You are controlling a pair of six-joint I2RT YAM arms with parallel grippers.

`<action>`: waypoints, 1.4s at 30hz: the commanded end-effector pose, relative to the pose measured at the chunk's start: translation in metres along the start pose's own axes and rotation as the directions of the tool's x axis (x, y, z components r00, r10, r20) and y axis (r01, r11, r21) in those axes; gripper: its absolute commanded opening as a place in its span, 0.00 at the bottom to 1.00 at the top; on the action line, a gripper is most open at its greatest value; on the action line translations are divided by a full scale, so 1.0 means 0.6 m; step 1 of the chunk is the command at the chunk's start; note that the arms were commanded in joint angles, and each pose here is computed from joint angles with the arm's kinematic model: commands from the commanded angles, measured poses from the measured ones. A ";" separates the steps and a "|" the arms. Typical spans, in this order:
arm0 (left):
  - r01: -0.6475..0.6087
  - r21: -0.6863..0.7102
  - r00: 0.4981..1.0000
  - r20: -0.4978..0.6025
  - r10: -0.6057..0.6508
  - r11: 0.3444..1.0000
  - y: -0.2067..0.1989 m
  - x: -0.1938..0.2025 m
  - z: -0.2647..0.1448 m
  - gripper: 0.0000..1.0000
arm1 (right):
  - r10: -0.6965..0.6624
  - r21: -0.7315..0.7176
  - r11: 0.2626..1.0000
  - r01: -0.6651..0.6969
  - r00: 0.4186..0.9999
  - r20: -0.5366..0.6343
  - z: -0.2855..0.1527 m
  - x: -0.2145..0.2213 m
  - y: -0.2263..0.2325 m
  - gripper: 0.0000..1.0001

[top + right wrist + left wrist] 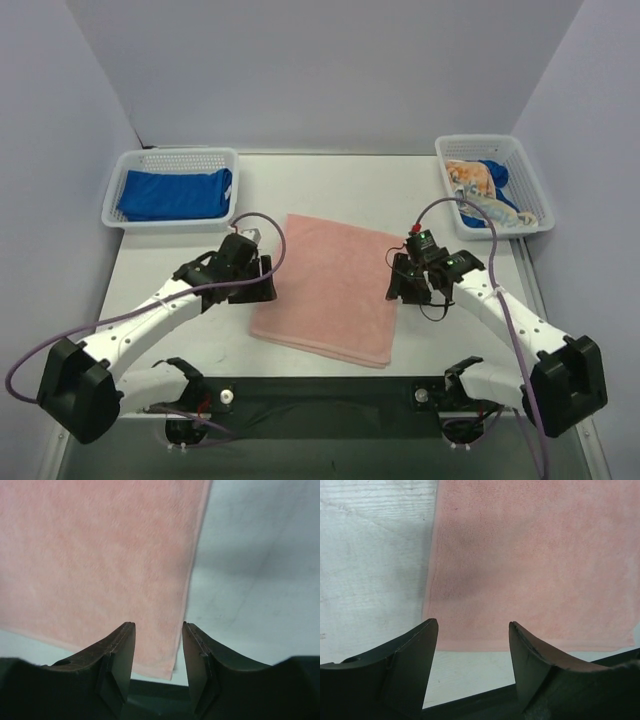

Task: Fold and stack the towels
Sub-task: Fold the towel

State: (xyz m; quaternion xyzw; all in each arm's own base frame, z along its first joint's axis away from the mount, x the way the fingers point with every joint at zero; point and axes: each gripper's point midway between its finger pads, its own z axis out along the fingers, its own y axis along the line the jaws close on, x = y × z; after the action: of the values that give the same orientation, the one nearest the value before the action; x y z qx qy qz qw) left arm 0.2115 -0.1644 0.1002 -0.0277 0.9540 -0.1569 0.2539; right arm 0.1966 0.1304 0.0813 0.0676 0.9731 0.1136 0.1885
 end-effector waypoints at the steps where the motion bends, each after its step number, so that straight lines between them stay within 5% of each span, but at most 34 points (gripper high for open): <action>1: -0.109 0.042 0.993 0.051 0.107 0.993 -0.038 -0.050 0.017 0.69 | -0.018 0.021 1.000 0.017 0.998 0.059 0.015 -0.065 -0.016 0.42; 5: -0.200 0.019 0.973 0.118 0.196 0.980 -0.064 -0.132 0.066 0.80 | -0.038 -0.005 0.999 0.039 0.989 0.143 0.031 -0.160 -0.018 0.43; 10: -0.197 0.087 0.964 0.199 0.177 0.977 -0.112 -0.258 0.120 0.78 | 0.002 -0.002 1.000 -0.002 0.994 0.113 0.074 -0.225 -0.039 0.39; 18: -0.104 0.049 0.994 0.037 0.102 0.993 -0.076 -0.216 0.214 0.72 | 0.040 -0.146 0.989 -0.033 0.998 0.040 0.140 -0.252 0.013 0.29; 30: 0.191 -0.025 0.979 -0.061 -0.192 0.981 0.020 -0.018 0.168 0.72 | 0.053 -0.185 0.981 -0.066 0.996 -0.075 0.207 -0.213 0.023 0.30; 38: 0.041 0.046 0.990 0.133 -0.047 0.998 -0.009 -0.132 0.099 0.87 | -0.085 -0.212 0.973 0.094 0.995 0.049 0.140 -0.267 0.039 0.34; 42: -0.076 0.030 0.971 0.229 0.067 0.997 -0.009 -0.220 0.093 0.93 | -0.148 -0.150 0.975 0.164 0.983 0.112 0.116 -0.300 0.022 0.49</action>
State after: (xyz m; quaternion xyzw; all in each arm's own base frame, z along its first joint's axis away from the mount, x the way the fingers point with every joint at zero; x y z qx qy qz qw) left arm 0.3071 -0.1718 0.0759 -0.0528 0.9405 -0.1703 0.2892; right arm 0.3767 0.1361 0.0436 0.0215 0.9606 0.1948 0.1973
